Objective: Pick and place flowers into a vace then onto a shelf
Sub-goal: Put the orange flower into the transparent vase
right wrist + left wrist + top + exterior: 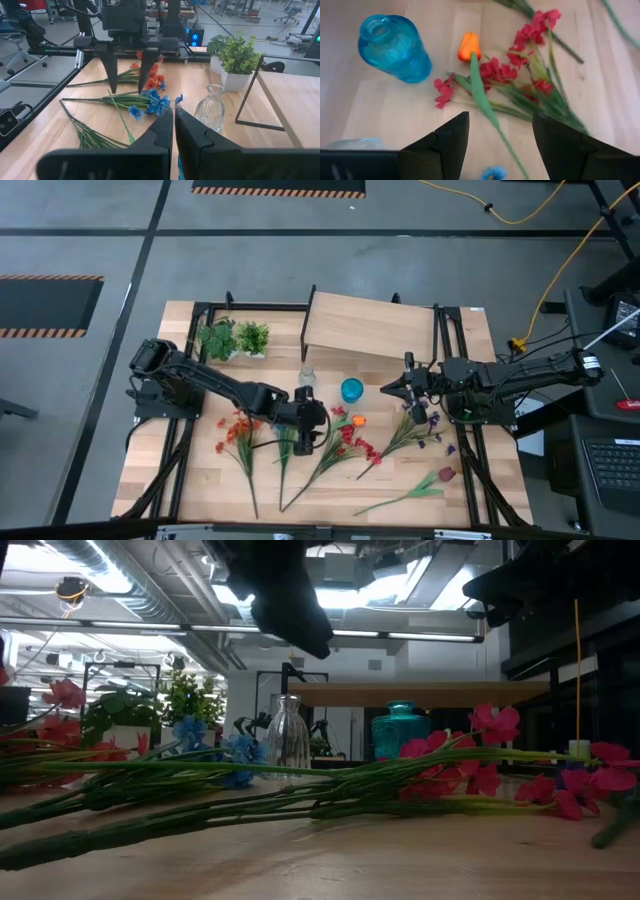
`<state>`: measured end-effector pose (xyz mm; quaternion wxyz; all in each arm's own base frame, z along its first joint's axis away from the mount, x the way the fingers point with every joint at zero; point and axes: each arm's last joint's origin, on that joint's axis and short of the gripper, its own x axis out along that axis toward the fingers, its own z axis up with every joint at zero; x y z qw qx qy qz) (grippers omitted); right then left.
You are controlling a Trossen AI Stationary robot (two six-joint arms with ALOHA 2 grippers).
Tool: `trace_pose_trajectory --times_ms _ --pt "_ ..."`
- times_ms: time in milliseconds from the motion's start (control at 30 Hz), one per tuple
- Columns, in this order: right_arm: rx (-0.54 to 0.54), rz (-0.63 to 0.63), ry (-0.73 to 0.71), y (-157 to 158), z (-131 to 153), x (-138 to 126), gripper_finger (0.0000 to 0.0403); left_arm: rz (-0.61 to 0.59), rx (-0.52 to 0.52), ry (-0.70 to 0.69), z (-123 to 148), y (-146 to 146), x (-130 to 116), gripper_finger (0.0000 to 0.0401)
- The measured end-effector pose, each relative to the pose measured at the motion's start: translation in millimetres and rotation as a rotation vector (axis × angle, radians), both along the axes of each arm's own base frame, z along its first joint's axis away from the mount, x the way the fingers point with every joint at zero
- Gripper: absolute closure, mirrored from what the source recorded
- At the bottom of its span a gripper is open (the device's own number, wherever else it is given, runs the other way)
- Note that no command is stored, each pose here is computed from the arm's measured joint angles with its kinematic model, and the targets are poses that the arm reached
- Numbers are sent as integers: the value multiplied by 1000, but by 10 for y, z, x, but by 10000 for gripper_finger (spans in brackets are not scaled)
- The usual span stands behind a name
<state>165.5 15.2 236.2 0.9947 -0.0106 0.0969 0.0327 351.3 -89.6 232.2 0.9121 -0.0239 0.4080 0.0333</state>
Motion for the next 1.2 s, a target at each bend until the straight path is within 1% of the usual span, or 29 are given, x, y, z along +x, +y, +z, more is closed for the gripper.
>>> trace_pose_trajectory --times_ms 167,300,400,533,633,1000,1200 --pt "0 0 0 0 0 0 379 21 -30 -10 -59 0 -8 189" --pt "0 0 0 0 0 0 379 29 -34 5 -130 -5 0 189" --pt "0 0 0 0 0 0 379 14 -40 18 -244 -46 54 189" --pt "0 0 0 -1 0 0 379 -50 -65 68 -461 -82 130 189" --pt "0 0 -1 0 1 0 379 -50 -97 94 -555 -60 165 189" --pt "-1 0 0 -1 0 0 379 -31 -86 83 -575 -49 186 189" --pt "-1 0 0 -1 0 0 379 28 -88 101 -665 -44 209 189"
